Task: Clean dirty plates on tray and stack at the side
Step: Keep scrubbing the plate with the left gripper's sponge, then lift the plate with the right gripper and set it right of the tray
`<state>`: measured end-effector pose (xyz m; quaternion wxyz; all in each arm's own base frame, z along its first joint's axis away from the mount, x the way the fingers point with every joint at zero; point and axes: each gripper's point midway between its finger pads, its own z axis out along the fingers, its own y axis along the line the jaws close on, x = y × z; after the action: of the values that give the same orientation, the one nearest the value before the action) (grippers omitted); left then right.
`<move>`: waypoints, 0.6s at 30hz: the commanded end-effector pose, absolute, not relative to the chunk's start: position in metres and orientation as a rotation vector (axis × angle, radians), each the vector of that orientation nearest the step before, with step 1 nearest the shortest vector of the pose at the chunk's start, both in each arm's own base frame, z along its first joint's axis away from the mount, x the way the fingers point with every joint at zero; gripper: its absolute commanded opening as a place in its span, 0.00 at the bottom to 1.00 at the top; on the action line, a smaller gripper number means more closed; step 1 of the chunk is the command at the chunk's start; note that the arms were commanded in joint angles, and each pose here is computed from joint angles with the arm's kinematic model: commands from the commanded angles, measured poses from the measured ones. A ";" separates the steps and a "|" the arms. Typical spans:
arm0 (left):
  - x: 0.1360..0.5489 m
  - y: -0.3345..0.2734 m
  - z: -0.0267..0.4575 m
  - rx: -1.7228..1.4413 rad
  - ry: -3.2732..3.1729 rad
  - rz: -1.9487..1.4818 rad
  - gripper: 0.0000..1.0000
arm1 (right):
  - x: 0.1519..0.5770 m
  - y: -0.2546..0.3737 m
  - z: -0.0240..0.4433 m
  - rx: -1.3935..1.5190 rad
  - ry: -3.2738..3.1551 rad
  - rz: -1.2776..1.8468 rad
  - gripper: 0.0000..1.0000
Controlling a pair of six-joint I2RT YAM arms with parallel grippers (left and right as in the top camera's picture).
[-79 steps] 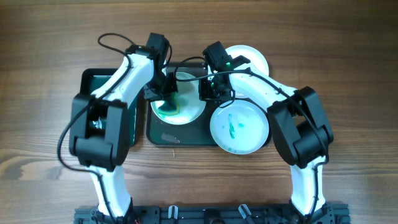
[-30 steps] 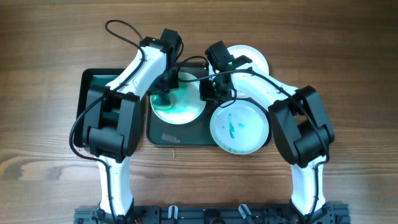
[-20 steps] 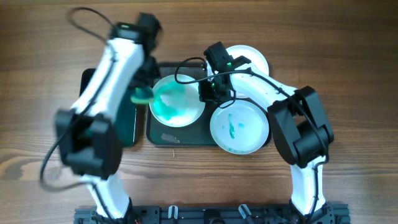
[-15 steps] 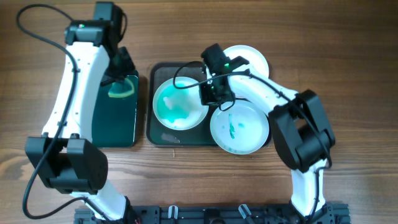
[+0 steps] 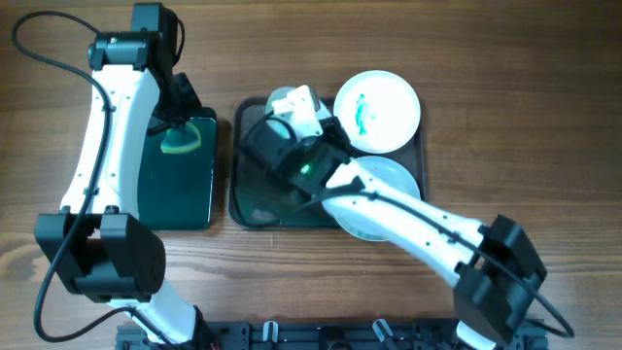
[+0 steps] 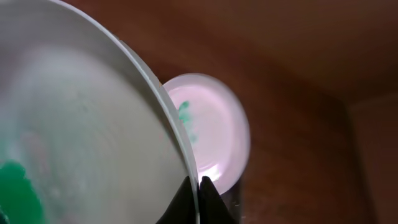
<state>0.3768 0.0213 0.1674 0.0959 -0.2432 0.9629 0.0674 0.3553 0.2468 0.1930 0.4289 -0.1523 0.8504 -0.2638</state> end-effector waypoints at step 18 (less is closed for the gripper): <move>0.384 -0.001 0.166 -0.675 2.873 0.054 0.04 | 0.337 0.289 0.165 -0.555 2.544 0.193 0.04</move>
<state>0.3804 0.0121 0.1666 0.0965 -0.2419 0.9646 0.0401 0.3556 0.2598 0.1639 0.3414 -0.2211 0.9017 -0.1468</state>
